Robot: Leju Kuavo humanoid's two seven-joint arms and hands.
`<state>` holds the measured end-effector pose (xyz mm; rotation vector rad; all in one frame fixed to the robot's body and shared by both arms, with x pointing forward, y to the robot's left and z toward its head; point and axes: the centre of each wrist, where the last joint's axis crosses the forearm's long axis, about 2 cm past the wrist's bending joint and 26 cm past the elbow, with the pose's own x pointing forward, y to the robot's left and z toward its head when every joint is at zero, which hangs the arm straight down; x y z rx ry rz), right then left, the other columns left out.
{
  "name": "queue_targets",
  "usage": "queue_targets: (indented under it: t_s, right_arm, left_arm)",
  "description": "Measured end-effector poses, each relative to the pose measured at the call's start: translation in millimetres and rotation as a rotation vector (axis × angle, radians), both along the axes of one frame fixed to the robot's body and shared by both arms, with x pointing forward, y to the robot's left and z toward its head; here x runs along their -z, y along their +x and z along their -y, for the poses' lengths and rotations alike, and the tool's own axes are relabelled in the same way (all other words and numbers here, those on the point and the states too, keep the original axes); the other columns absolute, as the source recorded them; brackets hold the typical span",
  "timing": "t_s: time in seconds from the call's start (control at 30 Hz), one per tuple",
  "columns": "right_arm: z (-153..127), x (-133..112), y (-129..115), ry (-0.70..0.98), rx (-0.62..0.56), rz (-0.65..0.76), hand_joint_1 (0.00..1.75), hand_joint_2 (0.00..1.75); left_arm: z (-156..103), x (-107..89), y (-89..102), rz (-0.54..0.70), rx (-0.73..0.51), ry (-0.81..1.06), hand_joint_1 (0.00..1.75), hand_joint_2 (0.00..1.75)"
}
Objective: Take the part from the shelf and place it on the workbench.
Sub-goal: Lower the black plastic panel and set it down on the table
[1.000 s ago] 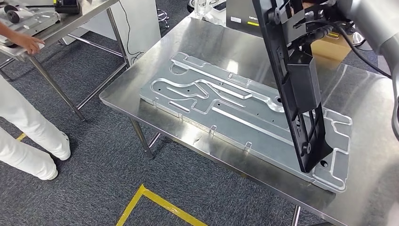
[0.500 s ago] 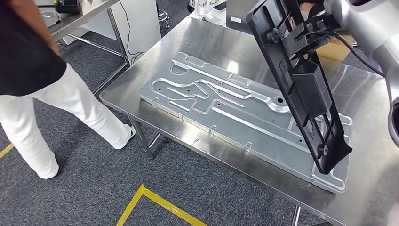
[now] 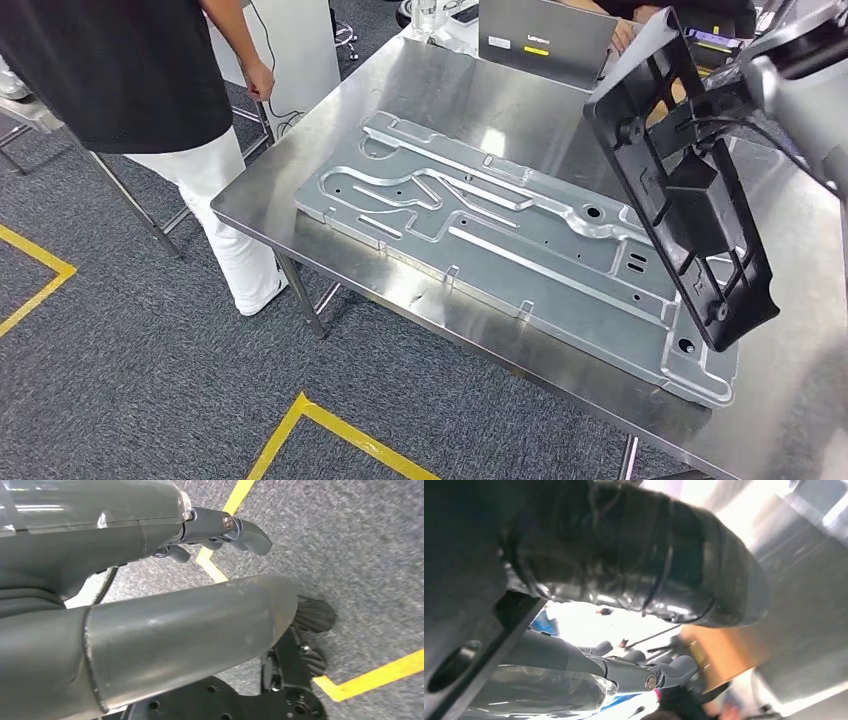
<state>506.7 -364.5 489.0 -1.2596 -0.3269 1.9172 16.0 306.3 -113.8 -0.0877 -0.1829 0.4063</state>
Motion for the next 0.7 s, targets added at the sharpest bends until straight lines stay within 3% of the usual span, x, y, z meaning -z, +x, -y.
queue_targets:
  t_s: [0.13, 0.23, 0.7]
  right_arm:
    - [4, 42, 6, -0.005, -0.051, 0.165, 0.0, 0.0]
    - [5, 61, 7, 0.012, -0.054, 0.185, 0.0, 0.0]
    - [8, 102, 6, 0.063, -0.193, 0.202, 0.0, 0.0]
  left_arm:
    - [1, 0.1, -0.3, 0.015, -0.021, 0.008, 0.0, 0.0]
    - [2, 0.1, -0.6, 0.018, -0.025, 0.01, 0.0, 0.0]
    - [5, 0.2, -1.2, 0.014, -0.034, 0.019, 0.0, 0.0]
